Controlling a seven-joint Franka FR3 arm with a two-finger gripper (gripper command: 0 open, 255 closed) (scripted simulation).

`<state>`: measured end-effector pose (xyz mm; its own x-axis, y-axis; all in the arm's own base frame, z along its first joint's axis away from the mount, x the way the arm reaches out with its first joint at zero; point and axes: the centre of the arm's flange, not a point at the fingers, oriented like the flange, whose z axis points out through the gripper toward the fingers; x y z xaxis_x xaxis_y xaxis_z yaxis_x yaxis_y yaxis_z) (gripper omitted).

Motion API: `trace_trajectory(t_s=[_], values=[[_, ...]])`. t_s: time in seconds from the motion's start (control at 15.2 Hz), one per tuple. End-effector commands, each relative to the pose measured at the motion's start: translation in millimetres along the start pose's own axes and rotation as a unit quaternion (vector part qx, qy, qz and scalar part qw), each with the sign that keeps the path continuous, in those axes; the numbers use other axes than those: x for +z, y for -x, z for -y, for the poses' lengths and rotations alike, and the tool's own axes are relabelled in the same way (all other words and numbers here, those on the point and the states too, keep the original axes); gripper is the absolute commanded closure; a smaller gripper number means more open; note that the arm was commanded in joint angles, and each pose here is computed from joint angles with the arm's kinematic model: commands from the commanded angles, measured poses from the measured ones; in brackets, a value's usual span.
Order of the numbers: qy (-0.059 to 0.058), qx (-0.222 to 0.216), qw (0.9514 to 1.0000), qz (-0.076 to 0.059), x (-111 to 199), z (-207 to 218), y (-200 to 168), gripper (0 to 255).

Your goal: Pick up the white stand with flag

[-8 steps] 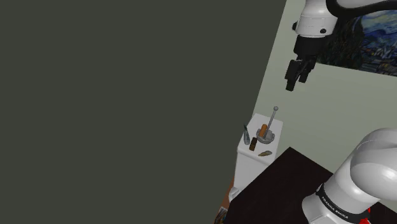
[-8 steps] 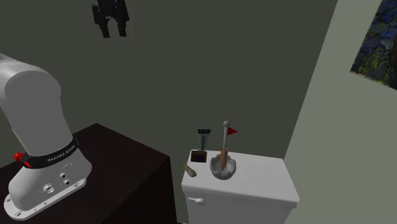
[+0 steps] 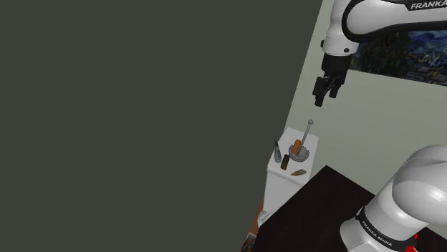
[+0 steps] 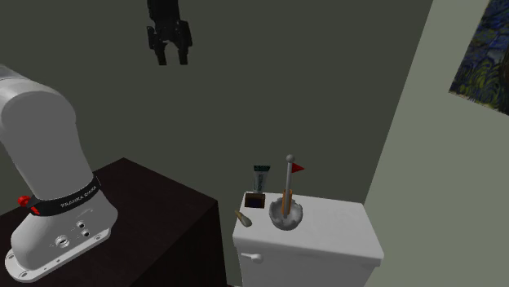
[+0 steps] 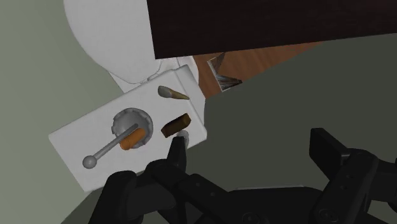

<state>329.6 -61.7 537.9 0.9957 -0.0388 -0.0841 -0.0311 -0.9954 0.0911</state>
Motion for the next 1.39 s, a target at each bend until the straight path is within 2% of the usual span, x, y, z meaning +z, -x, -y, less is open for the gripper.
trace_trajectory(t_s=[0.0, 1.32], values=[[0.003, 0.006, 1.0000, 0.003, 18, -14, -16, 0], [0.027, 0.073, 0.9962, 0.040, 183, -180, -140, 0]])
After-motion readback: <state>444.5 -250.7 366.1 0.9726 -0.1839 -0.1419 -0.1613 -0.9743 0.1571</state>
